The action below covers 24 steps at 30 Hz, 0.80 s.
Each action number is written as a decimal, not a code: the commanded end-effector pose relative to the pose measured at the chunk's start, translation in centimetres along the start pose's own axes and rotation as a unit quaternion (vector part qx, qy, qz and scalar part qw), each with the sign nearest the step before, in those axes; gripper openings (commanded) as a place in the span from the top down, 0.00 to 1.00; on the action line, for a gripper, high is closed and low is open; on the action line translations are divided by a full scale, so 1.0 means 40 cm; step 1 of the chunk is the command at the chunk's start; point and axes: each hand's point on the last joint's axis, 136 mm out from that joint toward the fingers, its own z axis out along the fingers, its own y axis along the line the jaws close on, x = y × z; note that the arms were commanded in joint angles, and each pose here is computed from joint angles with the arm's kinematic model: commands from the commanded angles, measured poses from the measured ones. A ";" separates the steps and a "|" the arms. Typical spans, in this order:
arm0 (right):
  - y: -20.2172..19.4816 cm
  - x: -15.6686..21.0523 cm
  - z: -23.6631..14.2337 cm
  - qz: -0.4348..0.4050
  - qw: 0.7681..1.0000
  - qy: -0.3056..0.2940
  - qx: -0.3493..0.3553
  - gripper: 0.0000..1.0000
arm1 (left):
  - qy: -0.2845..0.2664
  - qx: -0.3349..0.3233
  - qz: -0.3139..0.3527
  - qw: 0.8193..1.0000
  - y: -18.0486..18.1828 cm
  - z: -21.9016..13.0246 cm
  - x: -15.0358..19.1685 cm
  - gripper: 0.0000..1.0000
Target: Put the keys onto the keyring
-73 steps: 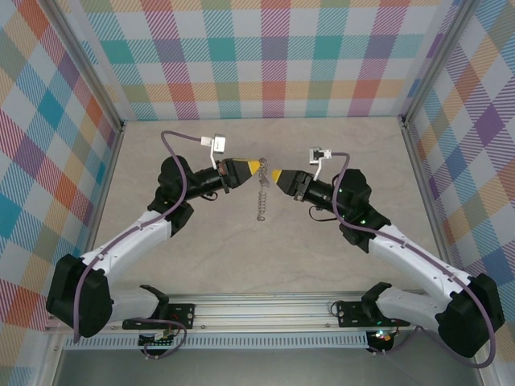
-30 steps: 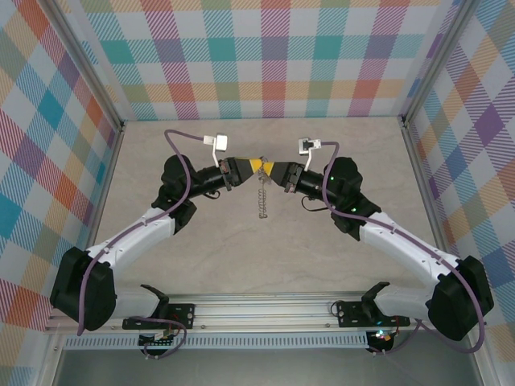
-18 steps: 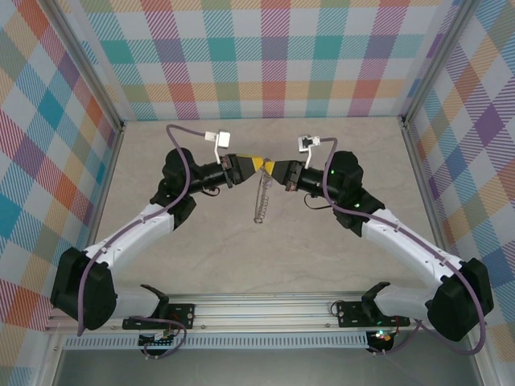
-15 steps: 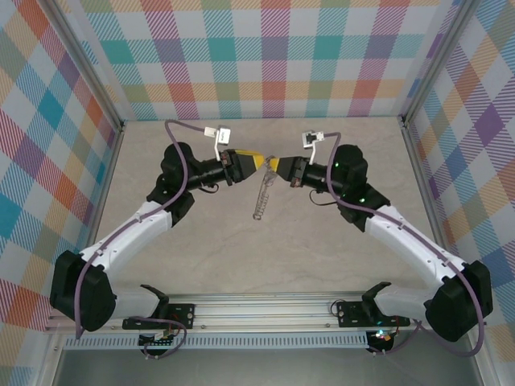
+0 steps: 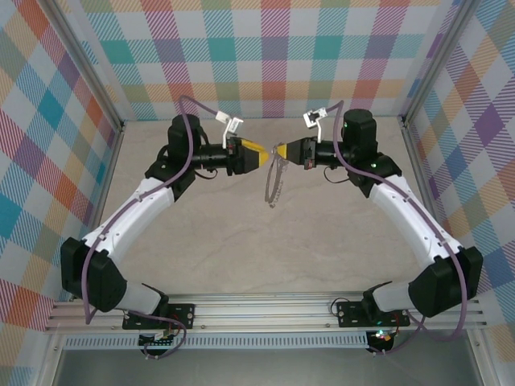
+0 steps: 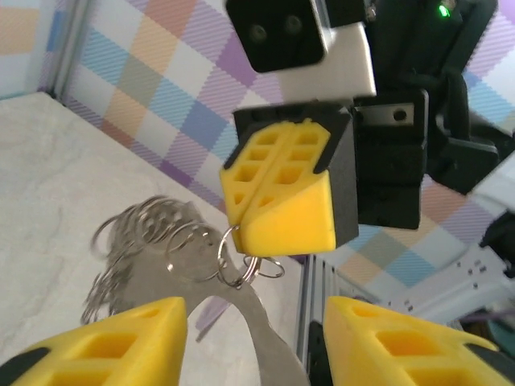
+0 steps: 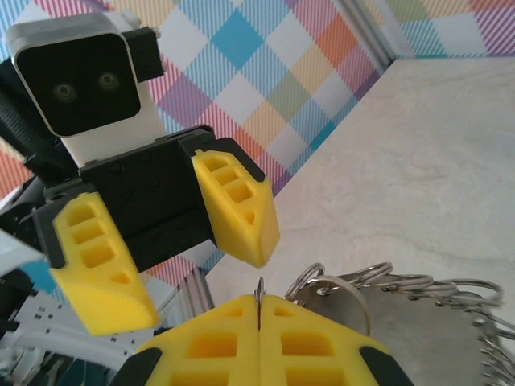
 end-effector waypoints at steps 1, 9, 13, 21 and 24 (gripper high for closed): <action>0.029 0.000 0.000 -0.022 0.998 0.024 -0.044 1.00 | 0.025 0.032 0.020 0.999 -0.031 -0.009 -0.004 0.59; 0.006 -0.003 0.024 -0.012 0.998 0.027 -0.062 1.00 | 0.034 0.032 0.020 0.999 -0.005 -0.011 -0.018 0.62; 0.001 -0.002 0.026 -0.010 0.998 0.026 -0.065 1.00 | 0.033 0.024 0.013 0.999 0.021 -0.018 -0.020 0.62; 0.009 -0.012 0.028 -0.010 0.997 0.019 -0.079 1.00 | 0.037 0.048 0.001 0.998 0.025 -0.008 -0.016 0.63; 0.010 -0.014 0.030 -0.009 0.996 0.018 -0.083 1.00 | 0.035 0.053 -0.001 0.998 0.027 -0.005 -0.017 0.63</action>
